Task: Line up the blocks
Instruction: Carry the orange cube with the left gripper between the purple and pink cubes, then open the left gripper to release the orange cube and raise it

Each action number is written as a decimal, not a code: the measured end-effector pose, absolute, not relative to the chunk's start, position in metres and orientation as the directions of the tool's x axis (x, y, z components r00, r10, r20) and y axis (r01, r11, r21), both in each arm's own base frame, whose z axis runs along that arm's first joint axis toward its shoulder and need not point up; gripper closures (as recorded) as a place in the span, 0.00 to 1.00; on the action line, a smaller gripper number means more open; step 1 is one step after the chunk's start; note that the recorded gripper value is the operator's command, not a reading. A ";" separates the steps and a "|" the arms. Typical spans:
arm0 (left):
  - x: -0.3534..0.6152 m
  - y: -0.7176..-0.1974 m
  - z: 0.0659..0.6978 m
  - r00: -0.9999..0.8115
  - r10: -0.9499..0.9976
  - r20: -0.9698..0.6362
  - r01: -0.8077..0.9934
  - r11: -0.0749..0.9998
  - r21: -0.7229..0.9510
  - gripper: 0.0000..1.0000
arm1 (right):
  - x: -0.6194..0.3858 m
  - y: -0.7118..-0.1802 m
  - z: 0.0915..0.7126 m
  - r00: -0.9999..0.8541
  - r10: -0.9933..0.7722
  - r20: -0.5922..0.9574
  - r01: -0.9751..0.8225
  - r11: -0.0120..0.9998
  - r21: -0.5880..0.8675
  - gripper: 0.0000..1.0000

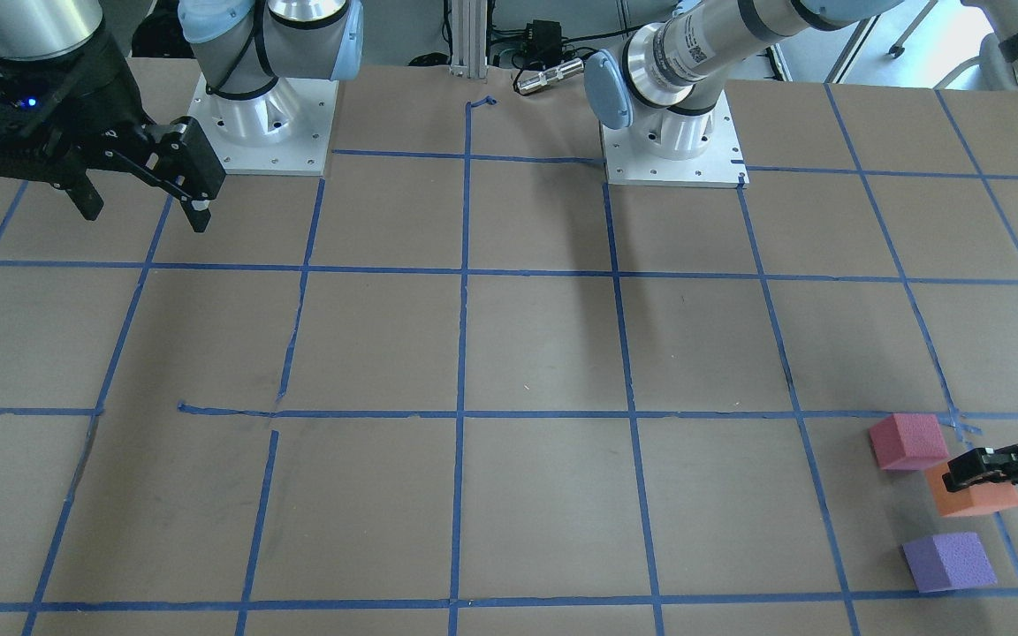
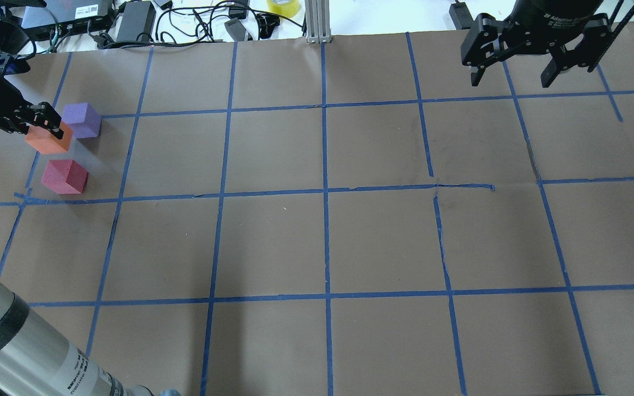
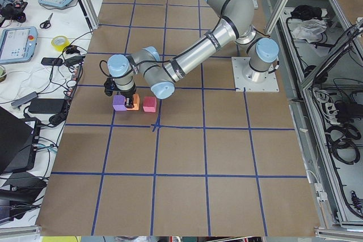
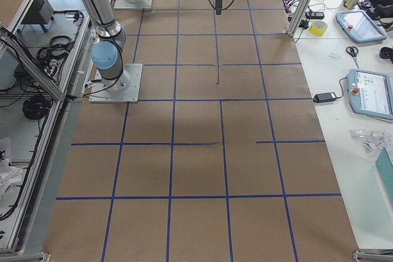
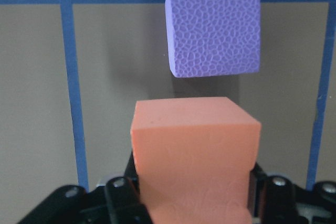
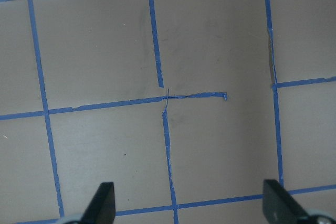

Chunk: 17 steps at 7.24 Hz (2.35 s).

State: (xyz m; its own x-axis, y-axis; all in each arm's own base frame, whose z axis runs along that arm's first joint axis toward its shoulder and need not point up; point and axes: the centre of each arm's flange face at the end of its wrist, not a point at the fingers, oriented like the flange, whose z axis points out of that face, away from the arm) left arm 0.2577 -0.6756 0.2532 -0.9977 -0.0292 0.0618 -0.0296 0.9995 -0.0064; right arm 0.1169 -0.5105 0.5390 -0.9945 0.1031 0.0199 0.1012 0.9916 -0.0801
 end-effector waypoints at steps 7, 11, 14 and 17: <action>0.246 -0.668 0.221 -0.997 -0.003 0.078 -0.002 1.000 0.019 1.00 | 0.144 -0.502 0.536 -0.995 0.093 0.021 0.091 0.993 -0.069 0.00; 0.241 -0.660 0.205 -0.997 0.013 0.078 0.014 1.000 0.022 0.55 | 0.145 -0.502 0.533 -0.996 0.092 0.016 0.091 0.994 -0.057 0.00; 0.243 -0.661 0.206 -0.998 0.015 0.061 0.015 1.000 0.007 0.05 | 0.145 -0.499 0.527 -0.996 0.091 0.014 0.091 0.995 -0.035 0.00; 0.242 -0.661 0.215 -0.998 0.005 0.058 0.004 1.000 -0.012 0.04 | 0.145 -0.491 0.522 -0.996 0.085 0.013 0.085 0.996 -0.011 0.00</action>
